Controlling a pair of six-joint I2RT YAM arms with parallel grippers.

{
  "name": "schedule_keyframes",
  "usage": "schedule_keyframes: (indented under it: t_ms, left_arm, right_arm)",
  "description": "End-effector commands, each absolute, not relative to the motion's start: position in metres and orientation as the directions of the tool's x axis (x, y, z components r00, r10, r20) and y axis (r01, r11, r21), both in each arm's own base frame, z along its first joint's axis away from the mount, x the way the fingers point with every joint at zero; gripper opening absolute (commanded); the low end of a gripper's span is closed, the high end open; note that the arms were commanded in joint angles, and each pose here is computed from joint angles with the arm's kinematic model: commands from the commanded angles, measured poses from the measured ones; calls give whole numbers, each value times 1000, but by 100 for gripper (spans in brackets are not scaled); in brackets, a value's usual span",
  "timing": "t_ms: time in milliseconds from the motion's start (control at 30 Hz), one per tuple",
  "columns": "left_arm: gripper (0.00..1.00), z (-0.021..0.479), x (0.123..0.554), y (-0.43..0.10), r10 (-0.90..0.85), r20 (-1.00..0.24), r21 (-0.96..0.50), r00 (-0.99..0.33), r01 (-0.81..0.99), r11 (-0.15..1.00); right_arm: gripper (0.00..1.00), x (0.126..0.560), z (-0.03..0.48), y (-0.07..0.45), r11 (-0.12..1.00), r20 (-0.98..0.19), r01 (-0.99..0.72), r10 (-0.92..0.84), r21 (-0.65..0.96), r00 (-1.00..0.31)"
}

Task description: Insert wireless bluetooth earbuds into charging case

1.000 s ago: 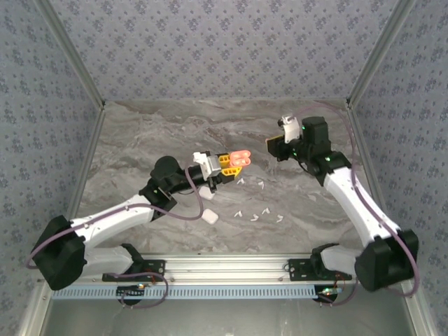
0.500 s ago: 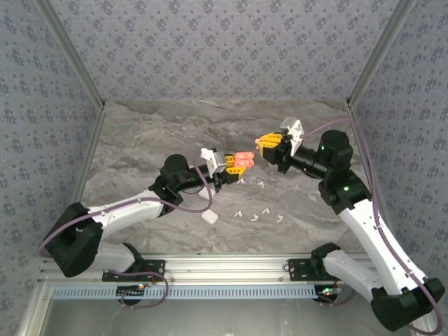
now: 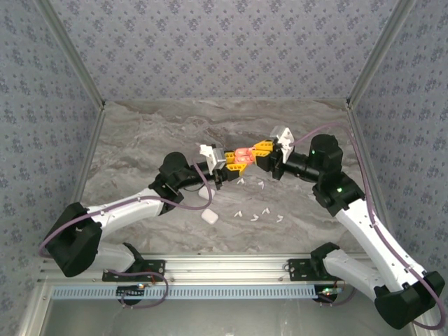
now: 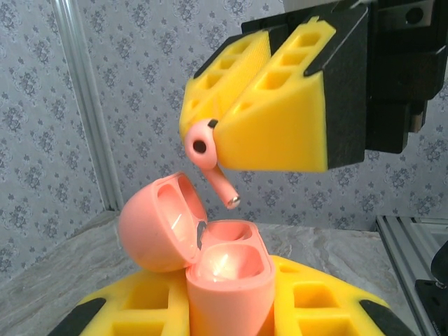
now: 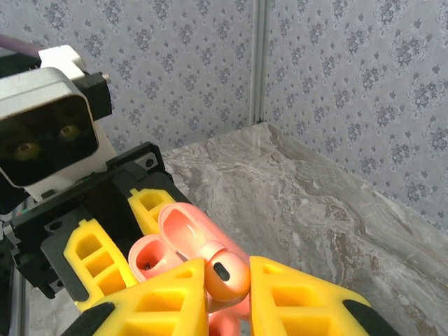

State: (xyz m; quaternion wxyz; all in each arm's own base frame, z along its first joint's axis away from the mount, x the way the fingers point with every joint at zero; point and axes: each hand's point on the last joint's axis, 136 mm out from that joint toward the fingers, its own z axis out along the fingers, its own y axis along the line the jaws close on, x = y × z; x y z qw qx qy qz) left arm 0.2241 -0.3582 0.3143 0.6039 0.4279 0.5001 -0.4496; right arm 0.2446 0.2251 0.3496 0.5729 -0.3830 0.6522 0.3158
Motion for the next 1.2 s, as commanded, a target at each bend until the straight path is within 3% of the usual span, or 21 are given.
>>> schedule_keyframes:
  t_ms: [0,433,833,1167]
  left_arm:
    - [0,338,222,-358,-171,-976,96,134,971,217]
    - [0,338,223,-358,-167,-977,95,134,970,223]
    - [0,338,222,-358,-169,-977,93,131,972,218]
    - [0,336,223,-357,-165,-978,90,129,971,222]
  right_arm:
    - [20,245,339,225,514,-984,-857,-168,-41,-53]
    - [20,244,324,224,507,-975,-860,-210,-51,-66]
    - [21,233,311,232,425,-966,-905,-239,-14,-98]
    - [34,231,325,234,396,-970,-918,-216,14,-108]
